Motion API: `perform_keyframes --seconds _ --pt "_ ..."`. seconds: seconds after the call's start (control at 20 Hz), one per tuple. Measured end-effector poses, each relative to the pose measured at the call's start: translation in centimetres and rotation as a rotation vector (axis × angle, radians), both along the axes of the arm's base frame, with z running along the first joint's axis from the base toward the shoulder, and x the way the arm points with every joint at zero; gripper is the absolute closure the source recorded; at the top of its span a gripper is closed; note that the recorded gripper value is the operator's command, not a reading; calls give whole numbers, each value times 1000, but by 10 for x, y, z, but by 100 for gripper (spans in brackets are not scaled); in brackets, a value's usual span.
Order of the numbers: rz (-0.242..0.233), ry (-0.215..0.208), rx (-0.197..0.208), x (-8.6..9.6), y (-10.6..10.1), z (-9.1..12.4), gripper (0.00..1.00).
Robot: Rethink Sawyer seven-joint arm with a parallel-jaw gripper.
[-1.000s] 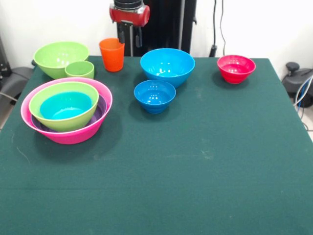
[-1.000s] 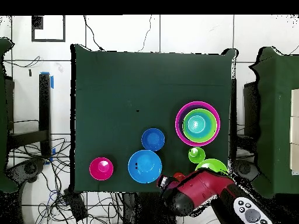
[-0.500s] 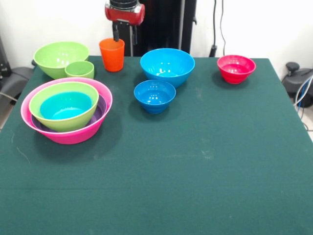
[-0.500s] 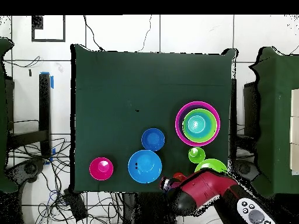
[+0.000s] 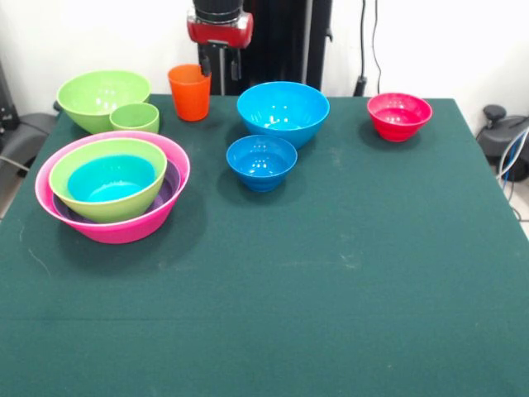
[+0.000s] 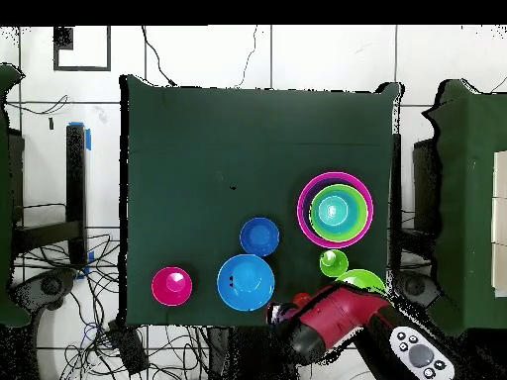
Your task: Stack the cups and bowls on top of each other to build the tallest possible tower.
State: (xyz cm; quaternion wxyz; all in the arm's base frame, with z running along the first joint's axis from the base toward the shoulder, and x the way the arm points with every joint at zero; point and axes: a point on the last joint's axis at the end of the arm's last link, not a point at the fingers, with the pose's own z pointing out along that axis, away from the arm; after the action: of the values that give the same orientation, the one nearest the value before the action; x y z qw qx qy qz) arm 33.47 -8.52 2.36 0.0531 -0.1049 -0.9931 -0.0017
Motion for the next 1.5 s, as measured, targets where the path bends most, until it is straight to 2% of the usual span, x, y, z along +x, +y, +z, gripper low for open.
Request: perform_keyframes --seconds 0.3,0.5,1.0,1.45,1.5 --pt "67 18 5 -10 8 -13 0" --pt "79 28 10 -13 11 -20 0" --pt "63 39 28 -16 10 -32 0" --pt "51 28 20 -10 5 -34 0" --pt "50 27 19 -9 4 -34 100"
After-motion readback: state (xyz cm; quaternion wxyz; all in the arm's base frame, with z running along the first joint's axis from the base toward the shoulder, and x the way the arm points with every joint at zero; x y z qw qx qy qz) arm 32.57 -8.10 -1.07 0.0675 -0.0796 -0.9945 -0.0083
